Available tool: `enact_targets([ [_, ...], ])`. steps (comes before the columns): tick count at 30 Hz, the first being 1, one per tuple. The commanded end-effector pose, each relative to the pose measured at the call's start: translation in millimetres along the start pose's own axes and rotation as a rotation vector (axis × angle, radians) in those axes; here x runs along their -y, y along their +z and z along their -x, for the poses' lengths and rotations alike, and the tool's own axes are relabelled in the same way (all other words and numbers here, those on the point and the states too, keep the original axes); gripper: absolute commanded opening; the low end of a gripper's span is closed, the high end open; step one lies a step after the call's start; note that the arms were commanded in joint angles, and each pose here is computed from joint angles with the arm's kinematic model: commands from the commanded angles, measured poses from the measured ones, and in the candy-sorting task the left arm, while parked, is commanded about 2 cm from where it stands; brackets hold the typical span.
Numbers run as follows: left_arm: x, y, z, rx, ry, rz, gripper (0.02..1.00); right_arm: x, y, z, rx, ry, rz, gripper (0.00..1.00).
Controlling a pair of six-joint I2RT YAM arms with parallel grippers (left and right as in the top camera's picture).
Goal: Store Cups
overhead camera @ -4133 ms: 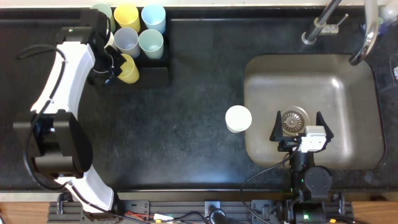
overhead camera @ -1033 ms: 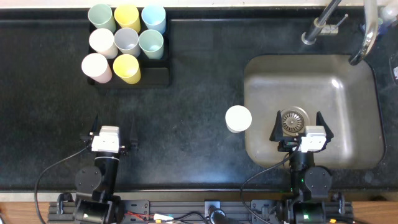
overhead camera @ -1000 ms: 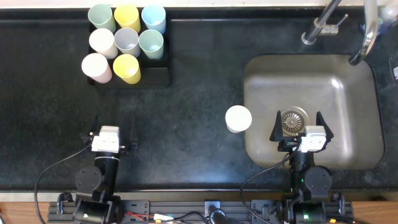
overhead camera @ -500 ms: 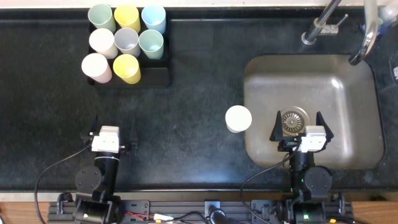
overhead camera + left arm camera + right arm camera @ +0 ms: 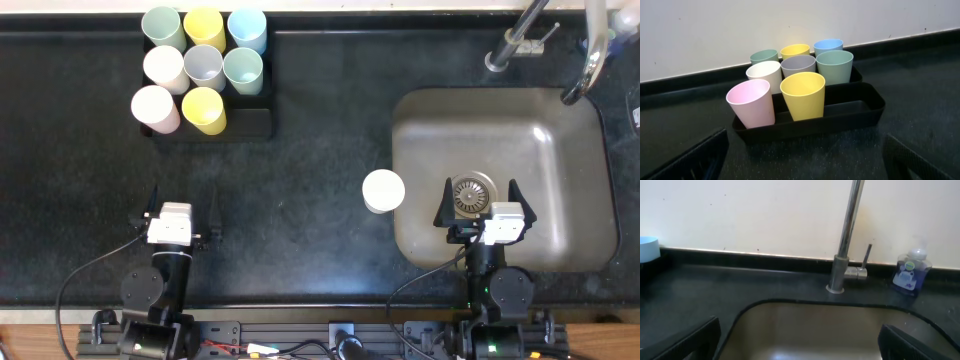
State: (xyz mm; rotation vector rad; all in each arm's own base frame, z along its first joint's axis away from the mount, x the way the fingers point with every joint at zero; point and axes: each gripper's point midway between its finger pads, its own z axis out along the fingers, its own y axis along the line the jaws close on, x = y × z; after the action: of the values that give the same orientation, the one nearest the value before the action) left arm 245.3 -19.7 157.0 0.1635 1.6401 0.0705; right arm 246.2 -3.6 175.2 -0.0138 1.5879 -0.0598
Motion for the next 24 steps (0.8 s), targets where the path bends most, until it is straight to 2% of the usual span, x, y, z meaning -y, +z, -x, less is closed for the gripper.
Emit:
enact_targets([
  [1, 1, 0, 1, 0.006, 0.017, -0.009, 0.998, -1, -14, 53, 0.039, 0.017, 0.026, 0.998],
  [4, 1, 0, 1, 0.006, 0.017, -0.009, 0.998, -7, -29, 89, -0.098, 0.014, 0.075, 0.996],
  [7, 1, 0, 1, 0.006, 0.017, -0.009, 0.998, -9, -26, 105, -0.265, 0.015, 0.099, 0.998],
  [10, 1, 0, 1, 0.006, 0.017, -0.009, 0.998, -6, -14, 104, -0.471, 0.007, 0.082, 0.998],
  [17, 1, 0, 1, 0.006, 0.017, -0.009, 0.998, -17, 25, 81, -0.900, -0.001, 0.129, 0.993],
  [19, 1, 0, 1, 0.006, 0.017, -0.009, 0.998, -27, 29, 68, -1.001, -0.048, 0.175, 0.996],
  [24, 1, 0, 1, 0.006, 0.017, -0.009, 0.998, -60, 19, 24, -1.227, -0.254, 0.380, 0.998],
])
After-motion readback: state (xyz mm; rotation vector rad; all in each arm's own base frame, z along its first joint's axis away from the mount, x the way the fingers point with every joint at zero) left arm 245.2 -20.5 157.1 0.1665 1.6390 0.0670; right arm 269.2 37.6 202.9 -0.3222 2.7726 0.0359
